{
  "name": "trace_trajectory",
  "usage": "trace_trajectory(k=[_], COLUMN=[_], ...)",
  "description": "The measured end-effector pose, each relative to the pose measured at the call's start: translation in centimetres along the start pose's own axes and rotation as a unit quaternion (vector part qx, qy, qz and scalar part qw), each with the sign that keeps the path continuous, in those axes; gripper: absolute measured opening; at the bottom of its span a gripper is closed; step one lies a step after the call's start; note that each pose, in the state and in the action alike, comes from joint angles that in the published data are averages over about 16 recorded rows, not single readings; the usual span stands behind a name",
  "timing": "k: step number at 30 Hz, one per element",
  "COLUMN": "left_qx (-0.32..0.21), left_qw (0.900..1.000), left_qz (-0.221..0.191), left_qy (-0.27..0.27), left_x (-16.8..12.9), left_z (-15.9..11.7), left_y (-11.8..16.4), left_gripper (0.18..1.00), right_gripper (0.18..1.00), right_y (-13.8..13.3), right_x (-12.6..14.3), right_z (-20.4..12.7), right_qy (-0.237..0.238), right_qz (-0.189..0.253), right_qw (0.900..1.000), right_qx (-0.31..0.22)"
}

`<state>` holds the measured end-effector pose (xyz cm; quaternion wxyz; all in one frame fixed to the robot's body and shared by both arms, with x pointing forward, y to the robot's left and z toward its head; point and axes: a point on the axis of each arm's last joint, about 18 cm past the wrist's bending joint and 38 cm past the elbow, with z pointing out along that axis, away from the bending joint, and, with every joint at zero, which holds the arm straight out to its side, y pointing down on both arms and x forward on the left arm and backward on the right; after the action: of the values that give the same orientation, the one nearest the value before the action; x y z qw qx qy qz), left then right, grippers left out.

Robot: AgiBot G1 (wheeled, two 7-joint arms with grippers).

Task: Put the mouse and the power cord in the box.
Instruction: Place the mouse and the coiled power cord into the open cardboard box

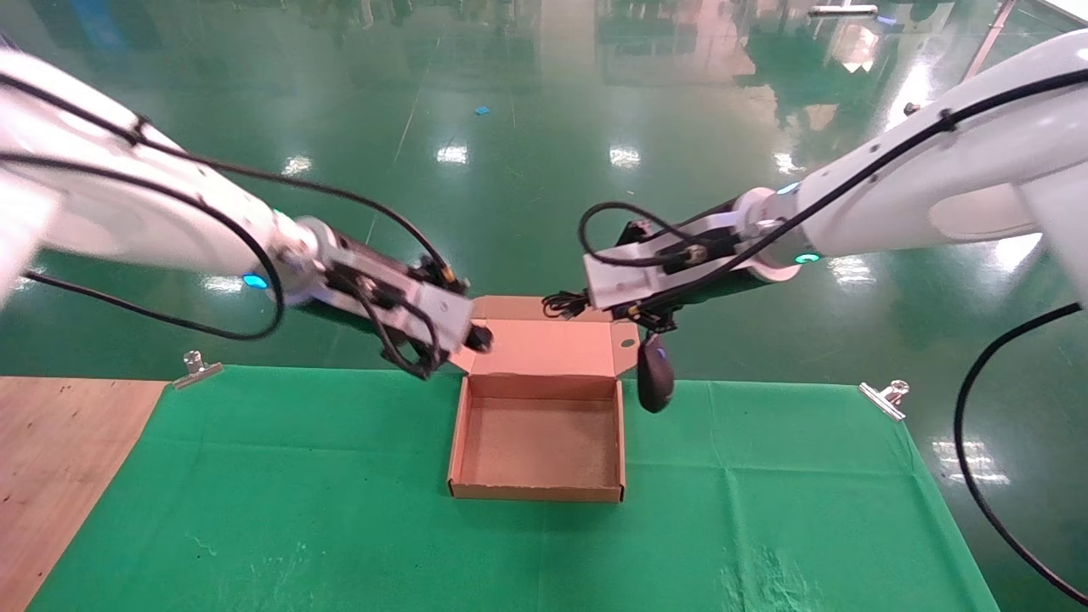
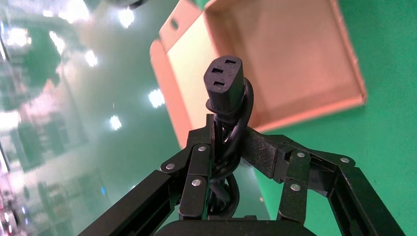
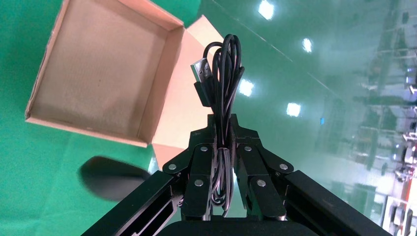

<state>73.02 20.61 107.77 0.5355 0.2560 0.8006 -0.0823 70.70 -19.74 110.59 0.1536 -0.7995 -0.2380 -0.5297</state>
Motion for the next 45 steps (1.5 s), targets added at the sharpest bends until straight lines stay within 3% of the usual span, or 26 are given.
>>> trace_trajectory(k=[7, 18, 32, 45], left_qx=[-0.026, -0.027, 0.017, 0.028], left_qw=[0.9968, 0.9822, 0.9748, 0.9749], left_qz=[-0.019, -0.103, -0.204, -0.213], left_qy=[-0.073, -0.155, -0.088, -0.059], left_x=[1.6, 6.3, 10.8, 12.1], left_z=[5.1, 10.9, 13.5, 14.0], left_y=[-1.1, -5.2, -9.3, -10.9], left_gripper=[0.224, 0.223, 0.223, 0.229], right_gripper=[0.223, 0.223, 0.223, 0.222], right_y=[2.6, 6.2, 9.1, 10.4], right_x=[-1.1, -3.8, -6.7, -8.3], right_z=[-2.1, -4.8, -6.1, -6.1], right_qy=[-0.002, -0.011, -0.013, -0.014], right_qz=[0.017, 0.041, 0.067, 0.079], right_qw=[1.000, 0.999, 0.998, 0.997], right_qx=[0.002, 0.003, -0.004, -0.011])
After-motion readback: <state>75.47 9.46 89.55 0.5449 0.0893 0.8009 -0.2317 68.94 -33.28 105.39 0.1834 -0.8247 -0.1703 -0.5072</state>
